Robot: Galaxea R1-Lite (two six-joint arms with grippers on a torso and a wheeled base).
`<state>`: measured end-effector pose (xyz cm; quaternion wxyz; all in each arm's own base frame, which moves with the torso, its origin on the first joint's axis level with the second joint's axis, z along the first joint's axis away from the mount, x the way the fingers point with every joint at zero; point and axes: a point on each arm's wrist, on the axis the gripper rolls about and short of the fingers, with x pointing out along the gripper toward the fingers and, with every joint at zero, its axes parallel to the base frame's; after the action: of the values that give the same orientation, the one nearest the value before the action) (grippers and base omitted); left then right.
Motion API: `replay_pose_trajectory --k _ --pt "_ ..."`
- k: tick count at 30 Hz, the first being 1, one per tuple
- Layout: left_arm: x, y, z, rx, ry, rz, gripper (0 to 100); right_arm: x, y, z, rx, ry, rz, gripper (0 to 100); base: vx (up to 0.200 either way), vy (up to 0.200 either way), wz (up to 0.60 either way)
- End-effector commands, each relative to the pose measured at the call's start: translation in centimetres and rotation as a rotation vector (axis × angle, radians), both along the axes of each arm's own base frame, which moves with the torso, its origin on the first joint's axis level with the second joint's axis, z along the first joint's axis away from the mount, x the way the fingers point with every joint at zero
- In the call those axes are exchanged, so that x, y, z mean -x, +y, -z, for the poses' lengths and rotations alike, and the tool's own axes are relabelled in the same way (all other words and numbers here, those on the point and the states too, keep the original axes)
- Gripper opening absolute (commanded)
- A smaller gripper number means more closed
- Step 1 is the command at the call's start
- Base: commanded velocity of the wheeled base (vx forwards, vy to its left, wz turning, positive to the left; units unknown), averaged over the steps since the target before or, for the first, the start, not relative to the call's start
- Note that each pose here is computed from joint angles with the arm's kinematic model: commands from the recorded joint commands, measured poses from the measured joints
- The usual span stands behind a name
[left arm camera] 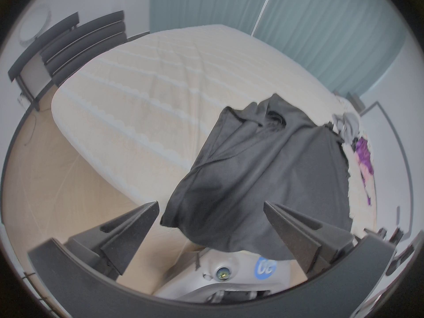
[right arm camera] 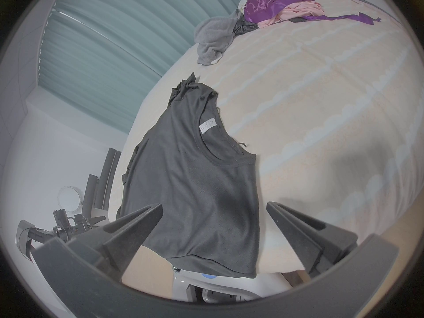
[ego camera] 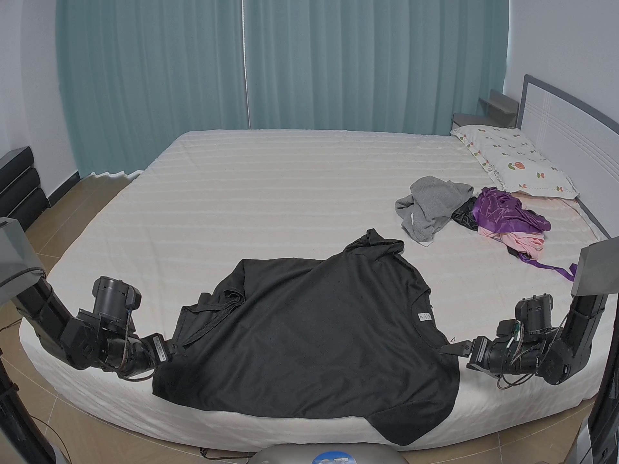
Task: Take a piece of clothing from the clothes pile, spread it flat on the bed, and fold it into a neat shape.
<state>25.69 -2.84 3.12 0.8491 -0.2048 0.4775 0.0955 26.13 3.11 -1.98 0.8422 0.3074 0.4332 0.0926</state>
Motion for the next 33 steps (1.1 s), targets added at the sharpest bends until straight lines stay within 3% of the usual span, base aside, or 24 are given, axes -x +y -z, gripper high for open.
replay_pose_trajectory --k 1,9,21,33 --pt "-0.9 0.0 -1.3 0.032 -0.062 -0.031 100 -0.2 0.0 -0.5 -0.011 -0.02 0.006 100 0.0 0.0 0.0" --pt "-1.4 0.0 -1.9 0.058 -0.092 -0.063 100 -0.1 -0.1 -1.0 -0.016 -0.037 0.008 100 0.0 0.0 0.0" --pt "-1.6 0.2 -1.7 0.062 -0.084 -0.079 100 -0.3 -0.4 -1.0 -0.017 -0.04 0.021 100 0.0 0.2 0.0" --pt "-2.2 0.1 -2.0 0.106 -0.103 -0.104 100 -0.3 -0.6 -1.1 -0.019 -0.043 0.026 100 0.0 0.0 0.0"
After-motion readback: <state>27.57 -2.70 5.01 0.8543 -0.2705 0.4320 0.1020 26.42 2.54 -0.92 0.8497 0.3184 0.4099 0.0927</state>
